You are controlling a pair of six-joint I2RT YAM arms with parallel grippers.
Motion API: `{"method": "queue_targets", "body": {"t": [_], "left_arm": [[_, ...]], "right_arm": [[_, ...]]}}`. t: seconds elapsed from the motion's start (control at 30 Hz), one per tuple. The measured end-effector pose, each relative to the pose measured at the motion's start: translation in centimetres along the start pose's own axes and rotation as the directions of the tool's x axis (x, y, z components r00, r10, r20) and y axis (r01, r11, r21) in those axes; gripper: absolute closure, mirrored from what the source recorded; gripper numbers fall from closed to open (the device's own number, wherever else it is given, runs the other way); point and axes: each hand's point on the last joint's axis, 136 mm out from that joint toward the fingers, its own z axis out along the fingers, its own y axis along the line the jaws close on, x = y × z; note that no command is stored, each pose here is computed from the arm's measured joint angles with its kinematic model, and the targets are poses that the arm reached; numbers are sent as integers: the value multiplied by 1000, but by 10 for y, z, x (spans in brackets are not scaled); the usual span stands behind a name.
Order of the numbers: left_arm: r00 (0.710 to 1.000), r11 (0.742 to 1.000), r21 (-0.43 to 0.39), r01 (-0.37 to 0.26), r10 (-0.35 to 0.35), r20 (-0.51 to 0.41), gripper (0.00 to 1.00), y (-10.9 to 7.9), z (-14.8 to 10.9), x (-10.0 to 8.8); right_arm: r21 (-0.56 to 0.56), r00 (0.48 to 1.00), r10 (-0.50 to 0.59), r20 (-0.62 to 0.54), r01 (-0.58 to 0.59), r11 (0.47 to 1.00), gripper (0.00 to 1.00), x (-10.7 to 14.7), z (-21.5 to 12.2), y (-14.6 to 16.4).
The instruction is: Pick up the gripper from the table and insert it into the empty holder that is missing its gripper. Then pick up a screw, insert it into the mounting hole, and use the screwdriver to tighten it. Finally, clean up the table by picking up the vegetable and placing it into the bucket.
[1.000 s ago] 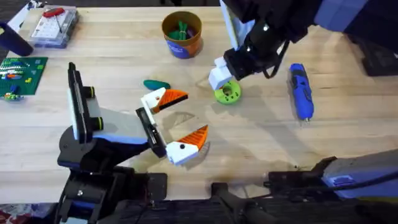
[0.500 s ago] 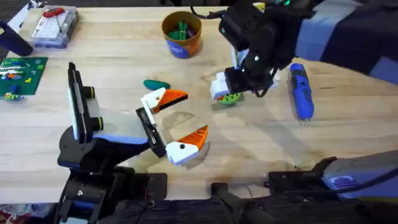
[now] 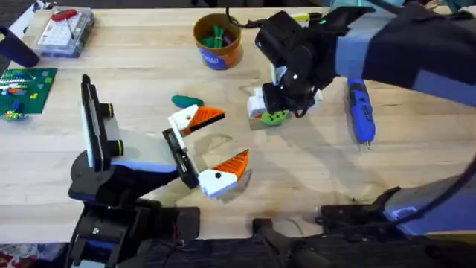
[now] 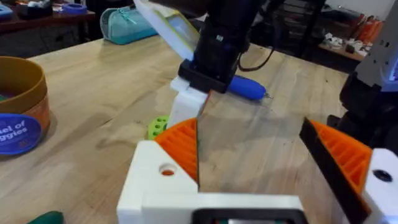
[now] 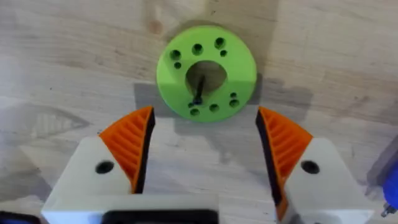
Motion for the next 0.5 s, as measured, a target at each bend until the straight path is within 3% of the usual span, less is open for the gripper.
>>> {"method": "queue_targets", "body": {"t": [0.5], "left_arm": [[1000, 1000, 0, 0, 0, 0, 10, 0, 0, 0]], "right_arm": [[3, 1000, -19, 6, 19, 1000, 203, -2, 8, 7]]}}
